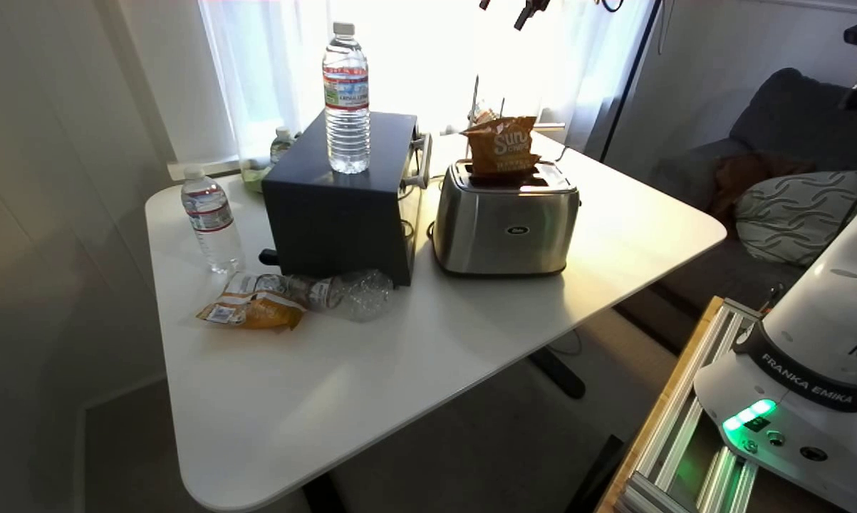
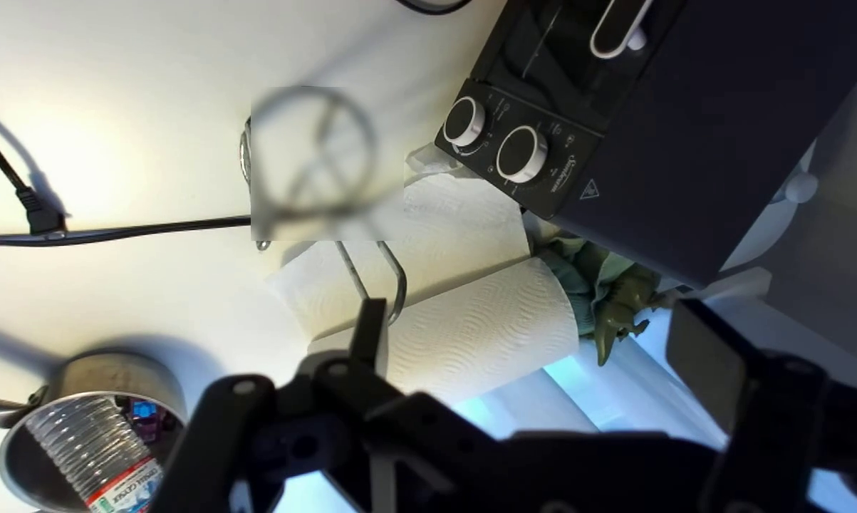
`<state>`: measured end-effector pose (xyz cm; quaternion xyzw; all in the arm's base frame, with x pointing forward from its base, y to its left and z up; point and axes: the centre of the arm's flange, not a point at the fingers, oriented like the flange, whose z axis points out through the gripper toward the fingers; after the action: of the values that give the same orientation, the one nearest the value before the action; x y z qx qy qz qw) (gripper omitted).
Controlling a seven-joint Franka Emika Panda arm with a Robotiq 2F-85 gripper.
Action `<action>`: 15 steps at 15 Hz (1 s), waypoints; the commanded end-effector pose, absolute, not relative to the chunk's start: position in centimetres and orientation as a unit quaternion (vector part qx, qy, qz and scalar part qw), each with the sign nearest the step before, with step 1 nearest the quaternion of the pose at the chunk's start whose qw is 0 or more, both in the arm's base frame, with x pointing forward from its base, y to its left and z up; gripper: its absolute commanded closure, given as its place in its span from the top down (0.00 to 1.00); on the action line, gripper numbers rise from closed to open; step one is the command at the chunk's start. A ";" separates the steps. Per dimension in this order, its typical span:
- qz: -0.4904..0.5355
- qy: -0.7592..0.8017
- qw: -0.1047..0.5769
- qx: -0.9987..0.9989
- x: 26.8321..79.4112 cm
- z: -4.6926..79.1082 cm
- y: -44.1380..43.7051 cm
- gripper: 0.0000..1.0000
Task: Move the paper towel forward slightly
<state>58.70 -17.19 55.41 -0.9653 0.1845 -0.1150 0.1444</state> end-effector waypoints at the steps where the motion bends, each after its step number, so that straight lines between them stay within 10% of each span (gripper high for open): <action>1: -0.116 0.186 0.150 -0.964 59.7 55.3 -17.6 1.00; 15: -0.127 0.199 0.203 -0.950 73.2 47.1 -25.5 1.00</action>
<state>68.29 -22.62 47.43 -0.9529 0.2099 -0.1177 0.1847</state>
